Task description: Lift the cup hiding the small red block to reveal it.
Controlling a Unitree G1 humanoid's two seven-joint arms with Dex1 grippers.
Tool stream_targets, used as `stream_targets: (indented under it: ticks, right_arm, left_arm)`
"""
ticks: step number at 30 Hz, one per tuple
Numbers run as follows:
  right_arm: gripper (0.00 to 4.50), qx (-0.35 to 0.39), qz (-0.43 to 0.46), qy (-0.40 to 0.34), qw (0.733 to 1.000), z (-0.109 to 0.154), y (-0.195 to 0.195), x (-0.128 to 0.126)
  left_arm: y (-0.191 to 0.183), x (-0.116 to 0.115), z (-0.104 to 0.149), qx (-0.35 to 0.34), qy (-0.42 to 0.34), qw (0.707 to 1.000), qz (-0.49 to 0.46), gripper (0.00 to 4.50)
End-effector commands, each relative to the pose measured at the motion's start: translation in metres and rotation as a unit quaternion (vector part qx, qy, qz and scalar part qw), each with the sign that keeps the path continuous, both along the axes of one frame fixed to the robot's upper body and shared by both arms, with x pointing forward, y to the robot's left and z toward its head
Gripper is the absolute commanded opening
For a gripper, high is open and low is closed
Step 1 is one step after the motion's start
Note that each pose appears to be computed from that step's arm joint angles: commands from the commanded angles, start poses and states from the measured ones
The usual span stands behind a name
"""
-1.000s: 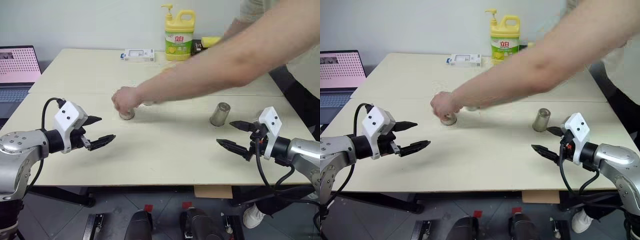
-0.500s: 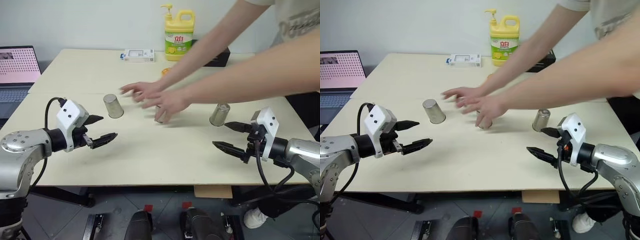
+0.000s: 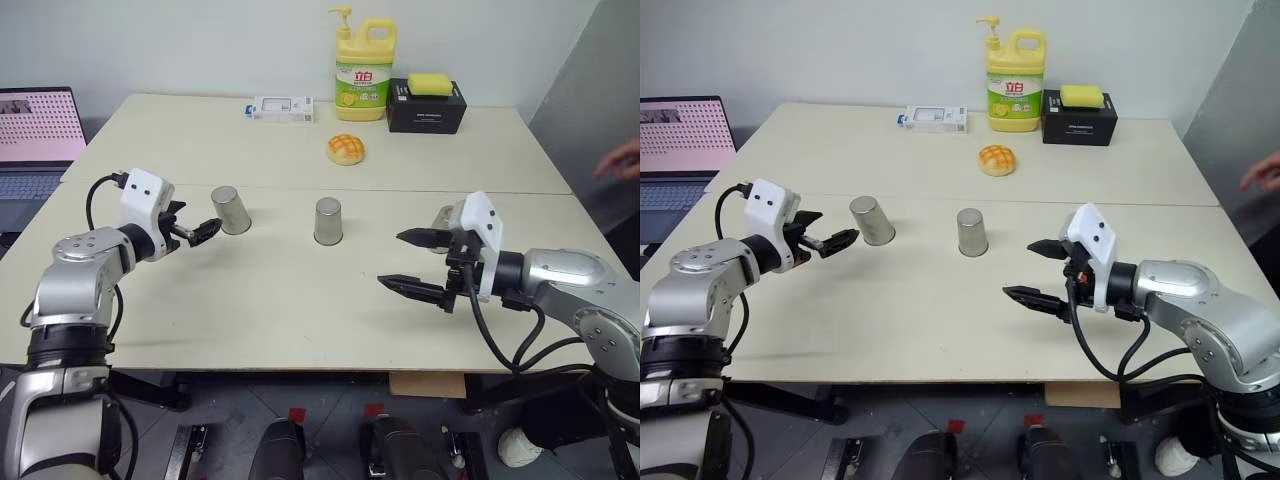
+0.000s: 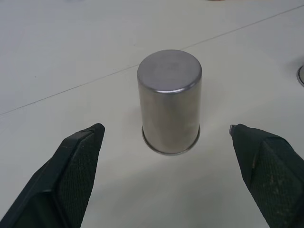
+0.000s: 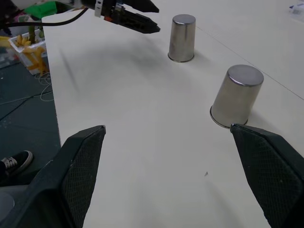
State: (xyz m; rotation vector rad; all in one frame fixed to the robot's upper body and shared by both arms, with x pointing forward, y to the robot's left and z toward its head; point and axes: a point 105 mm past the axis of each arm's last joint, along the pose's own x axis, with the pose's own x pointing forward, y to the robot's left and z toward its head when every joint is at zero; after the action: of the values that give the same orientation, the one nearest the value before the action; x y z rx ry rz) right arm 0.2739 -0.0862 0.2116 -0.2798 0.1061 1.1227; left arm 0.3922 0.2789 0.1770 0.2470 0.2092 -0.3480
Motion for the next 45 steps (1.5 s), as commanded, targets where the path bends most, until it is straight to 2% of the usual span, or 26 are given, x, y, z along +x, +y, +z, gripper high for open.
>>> stream_targets:
  ticks: [1, 8, 18, 21, 26, 32, 34, 40, 42, 45]
  right_arm:
    - [4.47, 0.002, 0.015, -0.019, 1.000, 0.010, 0.007, -0.002]
    - [4.47, 0.001, 0.021, -0.024, 0.999, 0.012, 0.010, -0.004]
    - [4.47, -0.001, 0.023, -0.026, 0.999, 0.013, 0.010, -0.006]
    - [4.50, -0.001, 0.021, -0.024, 0.999, 0.013, 0.009, -0.006]
    - [4.50, -0.001, 0.016, -0.023, 1.000, 0.012, 0.008, -0.006]
    - [4.50, -0.001, 0.014, -0.023, 1.000, 0.012, 0.007, -0.005]
    - [4.50, 0.000, 0.013, -0.024, 1.000, 0.013, 0.007, -0.005]
    - [4.50, 0.003, 0.009, -0.020, 1.000, 0.012, 0.006, -0.005]
    - [4.50, 0.003, 0.008, -0.019, 1.000, 0.012, 0.005, -0.005]
    - [4.50, 0.003, 0.009, -0.018, 1.000, 0.012, 0.006, -0.005]
  left_arm:
    - [-0.004, 0.018, 0.012, 0.005, -0.021, 1.000, -0.006, 4.50]
    - [-0.011, 0.046, 0.011, -0.004, -0.012, 1.000, 0.005, 4.50]
    - [-0.025, 0.061, -0.003, -0.009, 0.012, 1.000, 0.022, 4.50]
    - [-0.024, 0.062, -0.003, -0.016, 0.009, 0.999, 0.034, 3.99]
    - [-0.024, 0.062, -0.003, -0.026, 0.011, 0.999, 0.035, 2.75]
    - [-0.023, 0.061, -0.001, -0.031, 0.009, 0.999, 0.026, 2.68]
    - [-0.021, 0.060, 0.004, -0.033, 0.000, 0.999, 0.022, 2.68]
    - [-0.017, 0.051, 0.059, -0.031, -0.078, 0.996, -0.019, 2.68]
    - [-0.015, 0.046, 0.067, -0.029, -0.090, 0.995, -0.020, 2.68]
    - [0.004, 0.039, 0.064, -0.008, -0.095, 0.995, 0.019, 2.68]
